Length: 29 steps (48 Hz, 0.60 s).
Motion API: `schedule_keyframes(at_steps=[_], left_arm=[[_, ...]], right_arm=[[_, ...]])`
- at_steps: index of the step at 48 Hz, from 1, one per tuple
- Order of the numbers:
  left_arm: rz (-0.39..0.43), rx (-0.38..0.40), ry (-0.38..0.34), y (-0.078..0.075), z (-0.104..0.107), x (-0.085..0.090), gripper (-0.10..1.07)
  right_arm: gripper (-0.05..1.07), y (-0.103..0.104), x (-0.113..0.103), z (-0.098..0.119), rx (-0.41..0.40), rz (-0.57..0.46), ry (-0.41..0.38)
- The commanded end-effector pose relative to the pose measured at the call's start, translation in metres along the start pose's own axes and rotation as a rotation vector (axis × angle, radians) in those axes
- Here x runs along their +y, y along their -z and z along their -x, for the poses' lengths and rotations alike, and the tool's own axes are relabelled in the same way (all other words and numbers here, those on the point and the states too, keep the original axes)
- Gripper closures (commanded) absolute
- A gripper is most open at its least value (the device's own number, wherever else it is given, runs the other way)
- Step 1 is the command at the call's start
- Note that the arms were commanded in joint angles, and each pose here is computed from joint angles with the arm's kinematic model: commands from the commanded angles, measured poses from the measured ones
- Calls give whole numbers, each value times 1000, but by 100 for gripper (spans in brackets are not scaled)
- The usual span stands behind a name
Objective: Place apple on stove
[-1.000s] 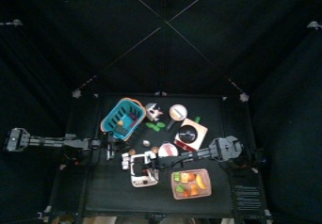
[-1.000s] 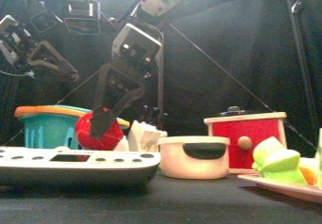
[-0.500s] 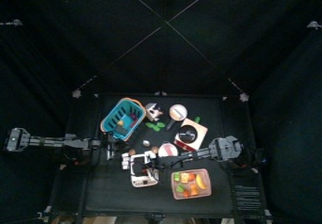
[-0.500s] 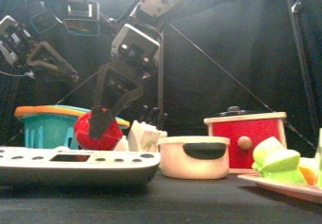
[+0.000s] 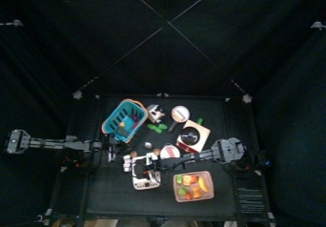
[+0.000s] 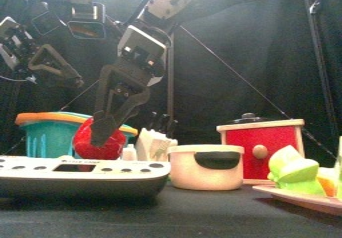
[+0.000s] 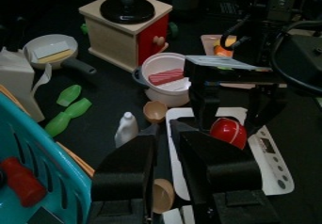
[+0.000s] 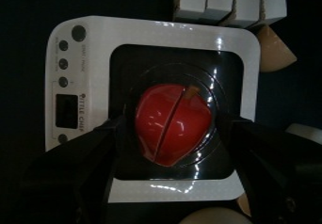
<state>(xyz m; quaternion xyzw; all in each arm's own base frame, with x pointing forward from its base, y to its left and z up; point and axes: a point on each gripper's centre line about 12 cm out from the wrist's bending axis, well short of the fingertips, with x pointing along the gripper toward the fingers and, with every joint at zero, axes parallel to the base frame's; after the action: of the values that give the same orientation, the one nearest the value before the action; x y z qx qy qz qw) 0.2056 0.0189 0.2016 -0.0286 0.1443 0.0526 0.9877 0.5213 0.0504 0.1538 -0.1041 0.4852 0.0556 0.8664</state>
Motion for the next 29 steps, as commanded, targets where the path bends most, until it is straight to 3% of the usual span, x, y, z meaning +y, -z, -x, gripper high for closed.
schedule_keyframes(at_steps=[1,29], left_arm=[[1,-18,-1,-7,-1,0,35],[9,-18,-4,-7,-1,1,35]], right_arm=[[0,-15,-7,16,-55,-10,12],[0,-17,-8,27,-64,-20,10]])
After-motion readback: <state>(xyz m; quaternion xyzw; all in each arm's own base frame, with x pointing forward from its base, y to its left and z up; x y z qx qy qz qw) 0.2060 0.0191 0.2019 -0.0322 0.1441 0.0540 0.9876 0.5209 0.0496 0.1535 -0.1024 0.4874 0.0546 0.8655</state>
